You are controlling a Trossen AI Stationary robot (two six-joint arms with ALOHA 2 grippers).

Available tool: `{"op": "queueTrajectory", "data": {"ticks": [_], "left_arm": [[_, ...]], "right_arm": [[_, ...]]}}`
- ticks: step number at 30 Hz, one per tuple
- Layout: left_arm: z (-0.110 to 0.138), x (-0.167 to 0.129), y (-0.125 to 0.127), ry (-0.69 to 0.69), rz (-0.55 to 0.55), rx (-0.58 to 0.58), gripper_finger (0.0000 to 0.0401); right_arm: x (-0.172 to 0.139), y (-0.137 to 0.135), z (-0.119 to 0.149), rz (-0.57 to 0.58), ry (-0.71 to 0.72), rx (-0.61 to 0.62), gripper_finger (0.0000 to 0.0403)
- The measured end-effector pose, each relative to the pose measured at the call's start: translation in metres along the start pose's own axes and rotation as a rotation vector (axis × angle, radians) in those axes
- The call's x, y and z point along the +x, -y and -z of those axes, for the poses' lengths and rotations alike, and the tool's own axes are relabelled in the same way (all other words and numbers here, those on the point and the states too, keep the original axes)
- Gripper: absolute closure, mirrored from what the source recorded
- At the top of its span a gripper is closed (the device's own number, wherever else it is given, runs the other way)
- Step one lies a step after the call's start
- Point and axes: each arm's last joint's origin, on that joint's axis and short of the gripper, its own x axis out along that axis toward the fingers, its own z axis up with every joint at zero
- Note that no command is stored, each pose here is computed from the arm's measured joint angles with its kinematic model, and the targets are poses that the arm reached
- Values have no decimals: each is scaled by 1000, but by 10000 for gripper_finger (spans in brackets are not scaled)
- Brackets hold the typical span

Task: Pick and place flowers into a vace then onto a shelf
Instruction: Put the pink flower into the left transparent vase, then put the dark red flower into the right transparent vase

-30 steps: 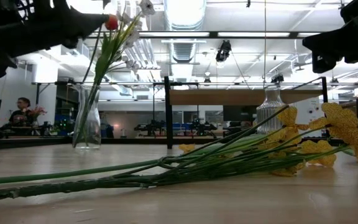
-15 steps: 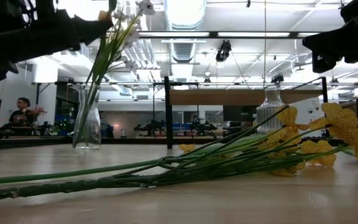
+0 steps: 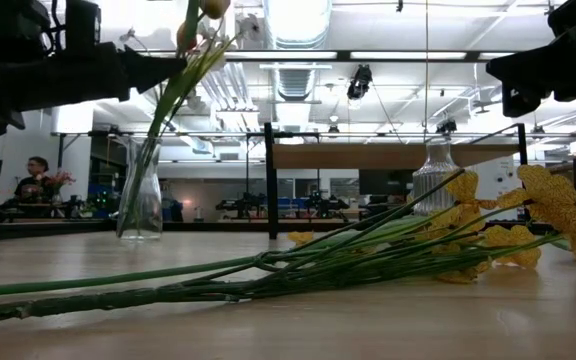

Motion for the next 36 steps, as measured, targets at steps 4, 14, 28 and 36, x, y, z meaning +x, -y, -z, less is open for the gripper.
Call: {"op": "queueTrajectory", "data": {"ticks": [4, 14, 28, 36], "left_arm": [[2, 0, -3, -49, -92, -19, 392], [6, -5, -6, -117, -215, -114, 242], [5, -9, 6, -142, -133, -109, 132], [-7, -10, 15, -89, -65, -153, 132]], "right_arm": [[0, 0, 0, 0, 4, 1, 390], [0, 0, 0, 0, 5, -21, 390], [0, 0, -1, 0, 11, -30, 390], [0, 0, -1, -1, 12, -41, 390]]}}
